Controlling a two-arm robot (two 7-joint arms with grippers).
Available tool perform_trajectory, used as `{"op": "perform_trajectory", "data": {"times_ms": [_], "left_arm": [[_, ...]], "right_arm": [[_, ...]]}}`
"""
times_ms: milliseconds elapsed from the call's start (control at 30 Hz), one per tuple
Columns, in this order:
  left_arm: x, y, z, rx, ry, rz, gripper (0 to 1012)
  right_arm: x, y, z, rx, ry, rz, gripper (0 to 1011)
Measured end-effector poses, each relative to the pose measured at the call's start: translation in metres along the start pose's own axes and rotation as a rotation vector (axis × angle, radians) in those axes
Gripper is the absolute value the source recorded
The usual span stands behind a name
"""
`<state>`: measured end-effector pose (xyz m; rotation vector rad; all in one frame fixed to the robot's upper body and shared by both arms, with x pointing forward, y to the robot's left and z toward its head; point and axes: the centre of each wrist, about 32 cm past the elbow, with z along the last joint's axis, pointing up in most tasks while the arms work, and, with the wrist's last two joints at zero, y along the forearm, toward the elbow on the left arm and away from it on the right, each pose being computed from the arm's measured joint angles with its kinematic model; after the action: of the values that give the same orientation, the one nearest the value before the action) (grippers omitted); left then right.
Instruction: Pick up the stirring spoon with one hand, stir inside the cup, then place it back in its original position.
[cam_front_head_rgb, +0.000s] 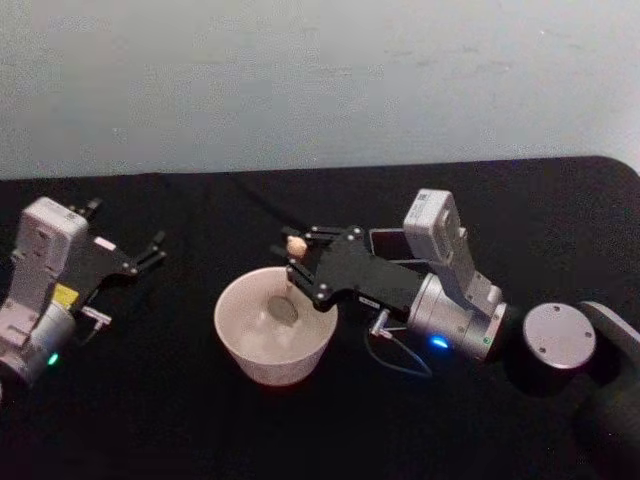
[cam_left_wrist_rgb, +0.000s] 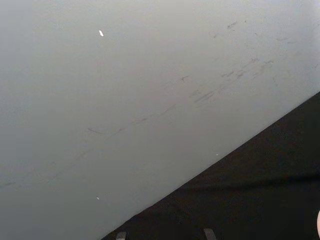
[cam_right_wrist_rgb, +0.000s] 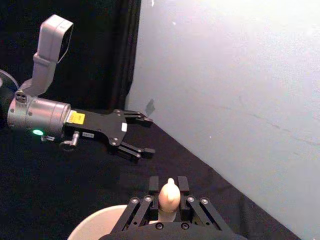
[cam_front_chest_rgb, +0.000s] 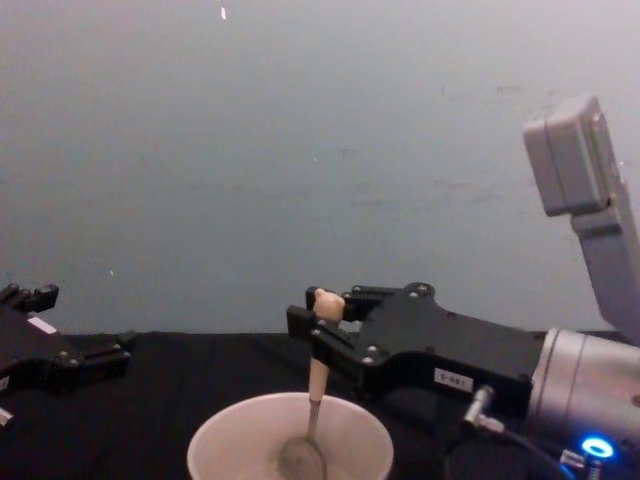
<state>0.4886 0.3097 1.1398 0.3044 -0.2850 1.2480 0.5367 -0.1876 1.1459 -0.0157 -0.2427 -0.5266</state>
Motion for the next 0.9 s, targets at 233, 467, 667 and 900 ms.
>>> {"op": "perform_trajectory", "data": {"times_ms": [233,467,667,900], "left_arm": [[0.0000,0.0000,0.0000,0.000,0.000,0.000,1001],[0.0000,0.0000,0.0000,0.000,0.000,0.000,1001],[0.0000,0.0000,0.0000,0.000,0.000,0.000,1001],[0.0000,0.0000,0.0000,0.000,0.000,0.000,1001]], "right_arm": [[0.002,-0.007,0.001,-0.011,-0.008,-0.011,215],[-0.001,-0.023,0.004,-0.024,-0.014,0.013,215],[-0.008,-0.030,0.007,-0.015,-0.004,0.048,215],[-0.020,-0.023,0.009,0.003,0.018,0.102,215]]}}
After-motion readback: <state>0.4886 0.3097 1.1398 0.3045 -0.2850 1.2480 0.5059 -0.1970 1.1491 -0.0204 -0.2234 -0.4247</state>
